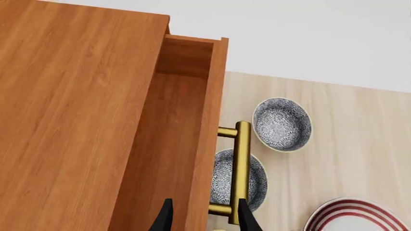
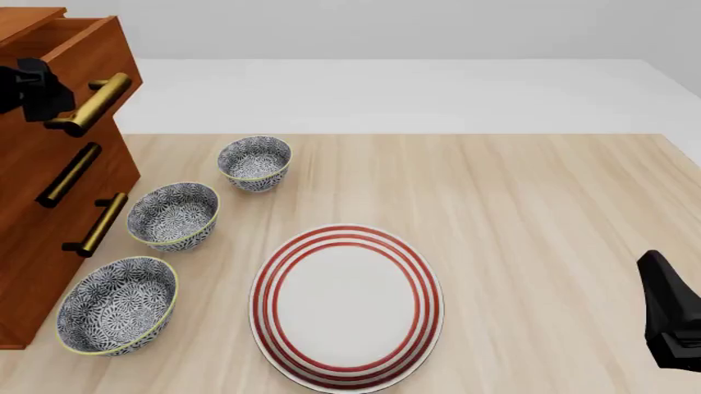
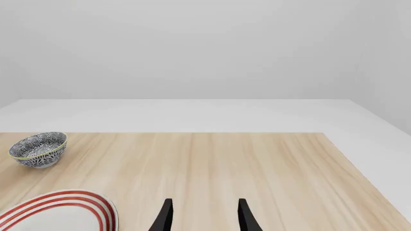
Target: Open the top drawer of the cabinet.
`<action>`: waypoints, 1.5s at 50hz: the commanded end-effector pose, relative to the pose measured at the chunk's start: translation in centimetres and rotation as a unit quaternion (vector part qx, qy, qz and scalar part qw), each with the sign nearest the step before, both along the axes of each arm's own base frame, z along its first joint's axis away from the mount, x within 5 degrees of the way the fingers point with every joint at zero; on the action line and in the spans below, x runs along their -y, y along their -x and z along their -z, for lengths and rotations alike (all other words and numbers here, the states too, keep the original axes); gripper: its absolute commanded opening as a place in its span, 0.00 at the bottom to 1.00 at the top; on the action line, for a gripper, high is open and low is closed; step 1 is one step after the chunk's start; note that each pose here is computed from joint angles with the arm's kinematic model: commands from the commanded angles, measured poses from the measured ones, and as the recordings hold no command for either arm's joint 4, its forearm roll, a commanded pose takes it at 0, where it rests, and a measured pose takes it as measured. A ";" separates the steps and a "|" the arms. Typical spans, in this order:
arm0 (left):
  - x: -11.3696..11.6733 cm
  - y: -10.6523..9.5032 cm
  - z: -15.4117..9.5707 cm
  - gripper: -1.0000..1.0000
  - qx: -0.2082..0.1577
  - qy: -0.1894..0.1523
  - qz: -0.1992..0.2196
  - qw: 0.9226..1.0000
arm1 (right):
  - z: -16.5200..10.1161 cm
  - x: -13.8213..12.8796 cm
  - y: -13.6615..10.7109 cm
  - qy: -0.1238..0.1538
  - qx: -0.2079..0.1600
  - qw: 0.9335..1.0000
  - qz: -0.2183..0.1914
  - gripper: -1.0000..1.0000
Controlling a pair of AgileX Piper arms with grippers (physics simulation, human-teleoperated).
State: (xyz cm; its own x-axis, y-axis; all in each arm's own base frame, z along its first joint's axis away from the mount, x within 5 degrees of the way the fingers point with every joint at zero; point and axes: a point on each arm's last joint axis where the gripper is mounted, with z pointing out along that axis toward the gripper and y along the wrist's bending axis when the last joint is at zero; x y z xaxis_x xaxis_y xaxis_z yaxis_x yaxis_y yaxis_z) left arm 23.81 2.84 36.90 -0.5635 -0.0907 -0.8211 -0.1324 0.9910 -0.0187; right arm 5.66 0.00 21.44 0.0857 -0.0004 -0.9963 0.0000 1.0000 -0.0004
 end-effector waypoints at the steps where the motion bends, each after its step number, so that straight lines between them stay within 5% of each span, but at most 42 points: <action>1: 0.1 -0.5 1.1 1.00 -0.020 0.002 0.004 1.000 | 0.0 0.0 0.0 0.000 0.000 1.000 0.000 1.00; 75: 1.9 -3.1 6.6 1.00 -0.077 0.023 0.029 0.996 | 0.0 0.0 0.0 0.000 0.000 1.000 0.000 1.00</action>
State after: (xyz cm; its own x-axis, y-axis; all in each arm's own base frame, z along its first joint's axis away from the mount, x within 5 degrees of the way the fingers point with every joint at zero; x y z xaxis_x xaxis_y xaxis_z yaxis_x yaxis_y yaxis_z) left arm 24.45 1.51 36.72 -0.5153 -0.0680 -0.8543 -0.0843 0.9960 -0.0284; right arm 5.66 0.00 21.44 0.0857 -0.0003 -0.9963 0.0000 1.0000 -0.0003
